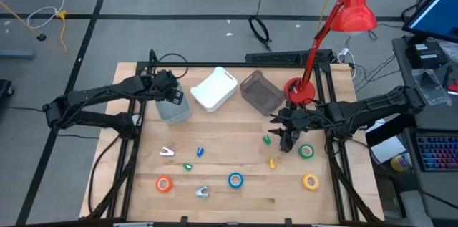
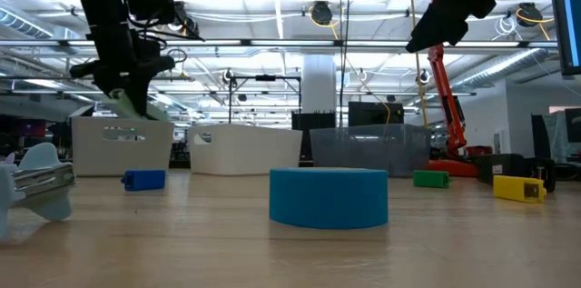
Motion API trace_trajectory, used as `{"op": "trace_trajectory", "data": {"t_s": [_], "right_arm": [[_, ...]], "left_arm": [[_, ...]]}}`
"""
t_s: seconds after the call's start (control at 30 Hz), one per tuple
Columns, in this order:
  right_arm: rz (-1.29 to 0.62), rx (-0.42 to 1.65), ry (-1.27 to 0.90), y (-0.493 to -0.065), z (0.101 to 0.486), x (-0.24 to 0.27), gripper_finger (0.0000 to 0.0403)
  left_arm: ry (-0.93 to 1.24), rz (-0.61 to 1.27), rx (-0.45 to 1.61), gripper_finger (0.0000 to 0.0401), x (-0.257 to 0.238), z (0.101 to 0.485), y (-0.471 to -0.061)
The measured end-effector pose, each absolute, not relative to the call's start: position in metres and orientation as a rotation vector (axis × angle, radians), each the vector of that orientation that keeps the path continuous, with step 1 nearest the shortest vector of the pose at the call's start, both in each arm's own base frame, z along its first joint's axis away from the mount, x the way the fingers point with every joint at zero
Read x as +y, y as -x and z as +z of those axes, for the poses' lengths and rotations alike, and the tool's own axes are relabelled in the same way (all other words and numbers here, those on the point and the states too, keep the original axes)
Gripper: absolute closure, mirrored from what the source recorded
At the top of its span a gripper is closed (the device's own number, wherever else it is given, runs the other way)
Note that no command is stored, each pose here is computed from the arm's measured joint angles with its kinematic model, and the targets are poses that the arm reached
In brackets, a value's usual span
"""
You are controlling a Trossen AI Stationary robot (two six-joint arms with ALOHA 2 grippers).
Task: Pick and place Stapler, Stapler remover, tape
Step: Put the large light green stapler into the gray bin
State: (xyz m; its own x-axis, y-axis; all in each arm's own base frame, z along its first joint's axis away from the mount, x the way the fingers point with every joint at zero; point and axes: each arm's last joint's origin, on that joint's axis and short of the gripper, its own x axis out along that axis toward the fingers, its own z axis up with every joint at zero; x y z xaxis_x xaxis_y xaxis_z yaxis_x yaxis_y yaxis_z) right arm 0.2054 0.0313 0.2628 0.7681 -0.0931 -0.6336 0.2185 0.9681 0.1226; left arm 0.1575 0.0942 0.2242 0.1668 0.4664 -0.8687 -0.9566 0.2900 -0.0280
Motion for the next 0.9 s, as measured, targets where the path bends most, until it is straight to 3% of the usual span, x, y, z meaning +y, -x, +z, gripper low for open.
{"op": "trace_trajectory", "data": {"t_s": [0.47, 0.9], "right_arm": [[-0.174, 0.674, -0.193, -0.205, 0.263, 0.031, 0.0234], [-0.174, 0.672, -0.193, -0.206, 0.263, 0.031, 0.0234]], "left_arm": [[0.94, 1.365, 0.646, 0.0272, 0.075, 0.223, -0.164], [0.943, 1.512, 0.703, 0.0272, 0.068, 0.19, -0.187]]}}
